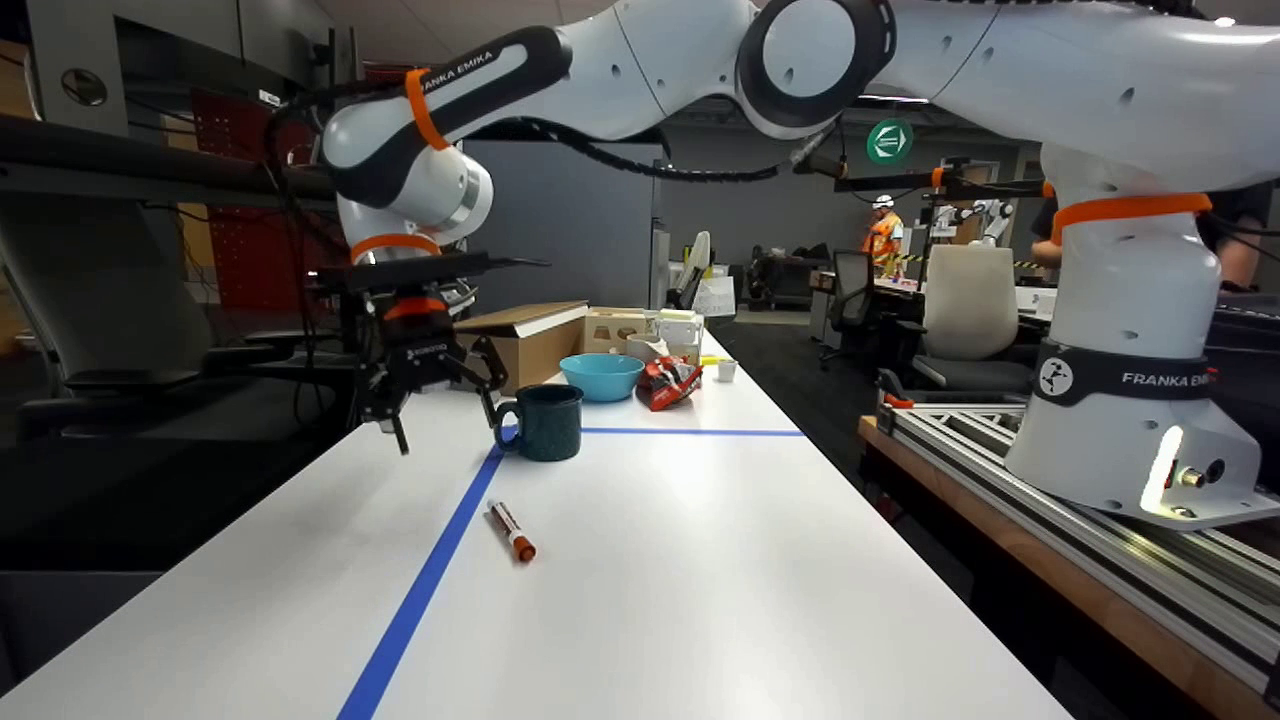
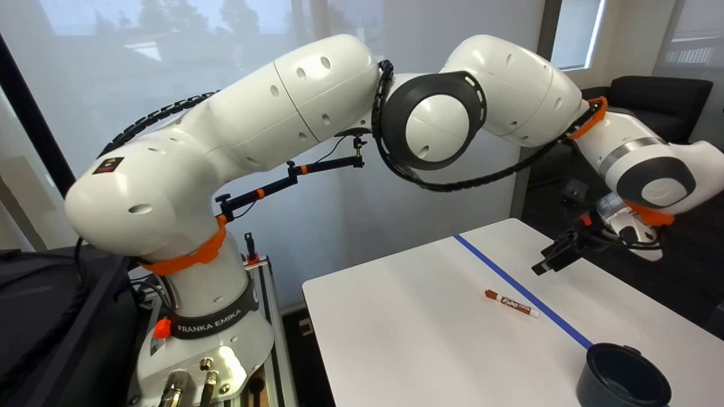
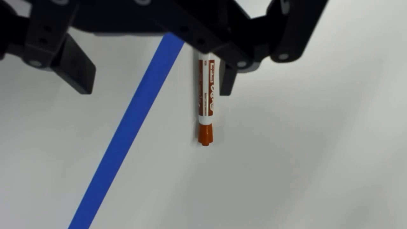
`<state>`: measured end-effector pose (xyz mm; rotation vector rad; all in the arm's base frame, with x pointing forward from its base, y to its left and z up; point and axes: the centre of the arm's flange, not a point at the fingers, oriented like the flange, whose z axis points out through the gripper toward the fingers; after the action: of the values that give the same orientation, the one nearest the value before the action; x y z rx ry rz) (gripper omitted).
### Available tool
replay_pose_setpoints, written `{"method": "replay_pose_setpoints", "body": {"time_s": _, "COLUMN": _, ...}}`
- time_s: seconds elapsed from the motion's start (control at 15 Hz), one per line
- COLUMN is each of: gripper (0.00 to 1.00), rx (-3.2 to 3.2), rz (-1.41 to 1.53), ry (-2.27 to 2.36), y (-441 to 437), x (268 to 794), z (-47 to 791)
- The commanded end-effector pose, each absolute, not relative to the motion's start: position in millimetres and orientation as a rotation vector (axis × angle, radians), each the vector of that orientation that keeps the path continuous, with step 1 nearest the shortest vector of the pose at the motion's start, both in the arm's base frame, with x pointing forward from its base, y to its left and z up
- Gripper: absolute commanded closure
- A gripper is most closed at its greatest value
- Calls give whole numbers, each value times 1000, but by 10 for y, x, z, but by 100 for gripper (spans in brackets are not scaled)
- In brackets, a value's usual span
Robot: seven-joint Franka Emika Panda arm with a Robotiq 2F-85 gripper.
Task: Remove the marker from the cup and put it on the table
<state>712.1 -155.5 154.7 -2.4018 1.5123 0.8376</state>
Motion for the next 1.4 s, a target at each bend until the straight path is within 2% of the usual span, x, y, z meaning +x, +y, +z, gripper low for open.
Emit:
{"method": "replay_pose_setpoints", "body": {"time_s": 0.0, "gripper": 0, "rx": -2431, "rz": 747, "ry": 1490, "y": -1505, "x": 6939, "z": 2040}}
{"method": "replay_pose_setpoints", "body": {"time_s": 0.6, "gripper": 0, "rx": -2574, "rz": 501, "ry": 1319, "y": -1256, "x": 6502, "z": 3137}}
{"method": "replay_pose_setpoints", "body": {"time_s": 1.0, "gripper": 0, "rx": -2803, "rz": 380, "ry": 930, "y": -1083, "x": 6128, "z": 3552}}
{"method": "replay_pose_setpoints", "body": {"time_s": 1.07, "gripper": 0, "rx": -2749, "rz": 422, "ry": 1052, "y": -1198, "x": 6774, "z": 3489}}
{"method": "replay_pose_setpoints", "body": {"time_s": 1.33, "gripper": 0, "rx": -2782, "rz": 415, "ry": 953, "y": -1168, "x": 6584, "z": 3578}}
